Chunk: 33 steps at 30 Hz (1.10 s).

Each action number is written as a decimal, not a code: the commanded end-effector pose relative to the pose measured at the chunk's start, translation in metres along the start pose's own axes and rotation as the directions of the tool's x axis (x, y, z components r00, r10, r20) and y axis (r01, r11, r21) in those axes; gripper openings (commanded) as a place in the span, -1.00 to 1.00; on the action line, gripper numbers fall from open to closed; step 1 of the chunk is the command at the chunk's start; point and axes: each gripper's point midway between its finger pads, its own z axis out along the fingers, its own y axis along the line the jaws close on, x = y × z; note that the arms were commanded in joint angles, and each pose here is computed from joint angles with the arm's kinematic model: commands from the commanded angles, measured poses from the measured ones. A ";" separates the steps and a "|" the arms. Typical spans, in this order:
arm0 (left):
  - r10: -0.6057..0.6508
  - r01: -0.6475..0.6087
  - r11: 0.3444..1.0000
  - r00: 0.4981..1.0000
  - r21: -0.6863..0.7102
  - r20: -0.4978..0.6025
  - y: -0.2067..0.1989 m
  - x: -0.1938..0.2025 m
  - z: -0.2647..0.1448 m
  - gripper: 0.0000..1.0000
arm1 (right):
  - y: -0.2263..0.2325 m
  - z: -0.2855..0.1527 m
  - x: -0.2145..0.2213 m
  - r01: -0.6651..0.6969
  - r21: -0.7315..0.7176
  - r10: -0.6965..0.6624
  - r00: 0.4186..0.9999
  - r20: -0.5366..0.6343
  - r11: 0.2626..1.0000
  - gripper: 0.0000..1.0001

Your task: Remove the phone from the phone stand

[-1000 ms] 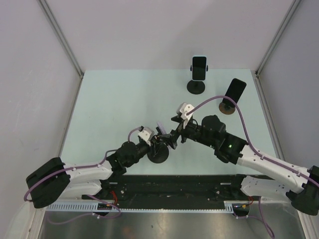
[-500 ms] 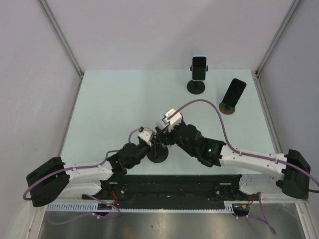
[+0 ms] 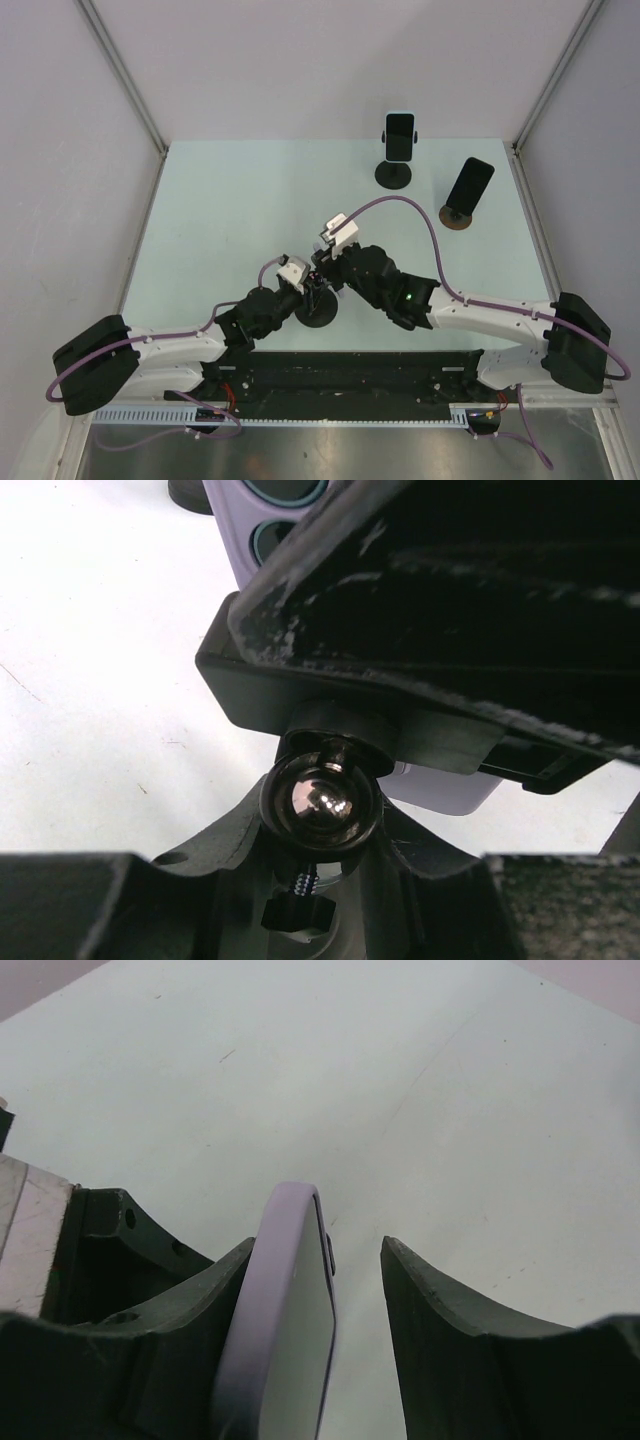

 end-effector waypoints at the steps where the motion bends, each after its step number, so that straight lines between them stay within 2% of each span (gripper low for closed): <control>1: -0.053 0.045 0.998 0.986 0.051 0.155 -0.017 -0.054 0.005 -0.99 | 0.004 0.007 -0.014 -0.040 -0.011 0.041 0.998 0.040 0.999 0.08; 4: -0.055 0.048 0.998 0.986 0.045 0.159 -0.016 -0.055 0.005 -0.99 | 0.003 0.006 -0.011 -0.035 -0.005 0.035 0.999 0.030 0.999 -0.29; 5: -0.061 0.057 0.998 0.986 0.032 0.157 -0.014 -0.053 0.005 -0.99 | 0.002 0.005 -0.011 -0.033 -0.005 0.033 0.999 0.026 0.999 -0.63; 6: -0.071 0.069 0.997 0.984 0.019 0.161 -0.011 -0.054 0.004 -0.99 | 0.001 0.002 -0.013 -0.035 0.001 0.035 0.999 0.030 0.999 -0.79; 7: -0.079 0.081 0.997 0.984 -0.002 0.158 -0.007 -0.051 0.003 -0.99 | 0.000 0.000 -0.014 -0.030 0.003 0.030 0.999 0.030 1.000 -0.94; 8: -0.100 0.110 0.993 0.981 -0.052 0.166 0.002 -0.050 0.003 -0.99 | 0.002 -0.002 -0.012 -0.021 0.001 0.021 1.000 0.020 1.000 -1.00; 12: -0.126 0.154 0.975 0.978 -0.163 0.169 0.026 -0.046 -0.003 -0.99 | 0.013 -0.021 -0.009 0.019 -0.054 -0.020 1.000 -0.017 0.998 -1.00; 15: -0.136 0.166 0.971 0.976 -0.171 0.170 0.030 -0.046 -0.006 -0.99 | 0.016 -0.034 -0.006 0.014 -0.079 -0.017 0.999 -0.044 0.997 -1.00; 18: -0.122 0.147 0.974 0.981 -0.170 0.151 0.030 -0.041 -0.005 -0.99 | 0.008 -0.035 -0.005 0.022 -0.044 -0.024 0.999 -0.049 0.999 -1.00; 22: -0.125 0.153 0.972 0.980 -0.177 0.157 0.033 -0.041 -0.007 -0.99 | 0.002 -0.036 -0.017 0.000 -0.008 0.000 1.000 -0.002 1.000 -1.00; 26: -0.123 0.154 0.973 0.977 -0.172 0.175 0.035 -0.042 -0.016 -0.99 | -0.022 -0.036 -0.028 -0.024 0.132 0.018 0.999 0.047 0.991 -1.00; 33: -0.109 0.120 0.991 0.980 -0.059 0.168 0.014 -0.043 -0.018 -0.99 | -0.052 -0.031 -0.026 -0.060 0.327 0.036 0.996 0.080 0.943 -1.00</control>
